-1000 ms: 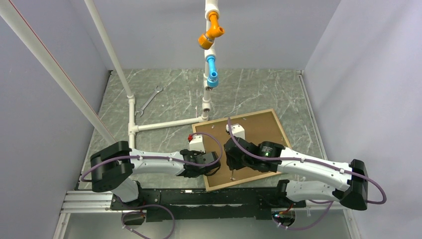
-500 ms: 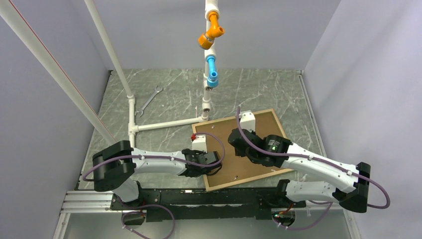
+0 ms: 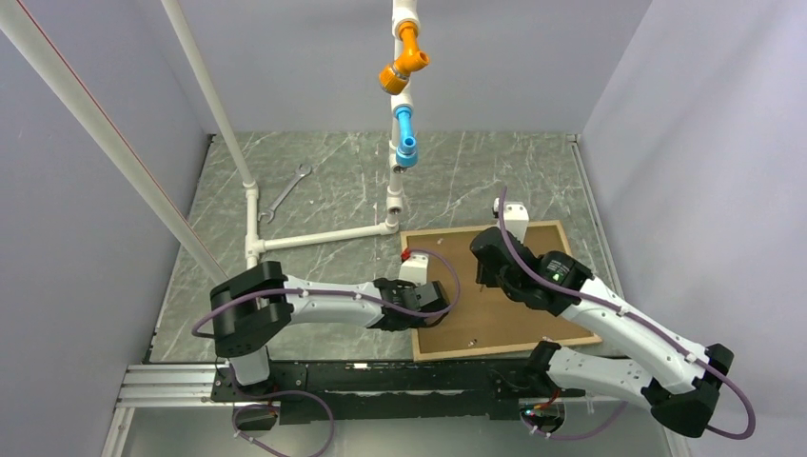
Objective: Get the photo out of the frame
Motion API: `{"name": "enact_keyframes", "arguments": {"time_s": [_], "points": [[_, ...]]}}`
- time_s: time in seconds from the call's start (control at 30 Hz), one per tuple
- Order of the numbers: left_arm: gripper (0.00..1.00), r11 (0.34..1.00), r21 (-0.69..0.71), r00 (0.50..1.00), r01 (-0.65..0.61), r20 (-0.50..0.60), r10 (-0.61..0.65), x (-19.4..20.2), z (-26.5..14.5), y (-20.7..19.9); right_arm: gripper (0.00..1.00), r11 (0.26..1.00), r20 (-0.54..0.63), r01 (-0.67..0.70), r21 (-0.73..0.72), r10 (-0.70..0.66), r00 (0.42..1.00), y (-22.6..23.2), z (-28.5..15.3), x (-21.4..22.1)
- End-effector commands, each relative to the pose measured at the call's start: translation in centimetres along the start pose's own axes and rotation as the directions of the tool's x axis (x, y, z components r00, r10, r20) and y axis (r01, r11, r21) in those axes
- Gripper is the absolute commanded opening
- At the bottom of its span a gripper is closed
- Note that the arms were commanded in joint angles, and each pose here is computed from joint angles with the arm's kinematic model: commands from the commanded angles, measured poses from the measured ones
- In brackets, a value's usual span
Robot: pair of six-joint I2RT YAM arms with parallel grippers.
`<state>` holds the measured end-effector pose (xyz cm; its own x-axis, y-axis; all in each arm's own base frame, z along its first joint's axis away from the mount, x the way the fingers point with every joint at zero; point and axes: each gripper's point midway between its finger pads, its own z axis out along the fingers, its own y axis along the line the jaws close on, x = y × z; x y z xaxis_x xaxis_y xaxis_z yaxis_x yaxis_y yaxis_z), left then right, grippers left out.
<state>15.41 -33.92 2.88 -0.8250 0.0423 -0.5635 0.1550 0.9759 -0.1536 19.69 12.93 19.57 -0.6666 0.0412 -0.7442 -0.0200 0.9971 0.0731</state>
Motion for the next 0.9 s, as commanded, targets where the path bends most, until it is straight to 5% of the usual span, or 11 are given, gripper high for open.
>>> {"name": "enact_keyframes", "arguments": {"time_s": [0.0,0.43,0.87], "points": [[0.00,0.995,0.065,0.996,-0.074,-0.044,0.077,0.3,0.3,-2.3,0.00,0.995,-0.020,-0.043,0.090,0.045,0.999,-1.8,0.5,0.9],[0.01,0.993,0.111,0.998,-0.042,-0.045,0.048,-2.7,1.5,-2.1,0.00,0.936,0.011,-0.186,0.300,0.192,0.981,-6.9,0.6,0.5],[0.56,0.958,0.283,0.998,-0.052,-0.009,0.056,-4.3,-2.9,-3.0,0.00,0.914,0.033,-0.286,0.287,0.289,0.957,-8.6,2.1,-0.5]]}}
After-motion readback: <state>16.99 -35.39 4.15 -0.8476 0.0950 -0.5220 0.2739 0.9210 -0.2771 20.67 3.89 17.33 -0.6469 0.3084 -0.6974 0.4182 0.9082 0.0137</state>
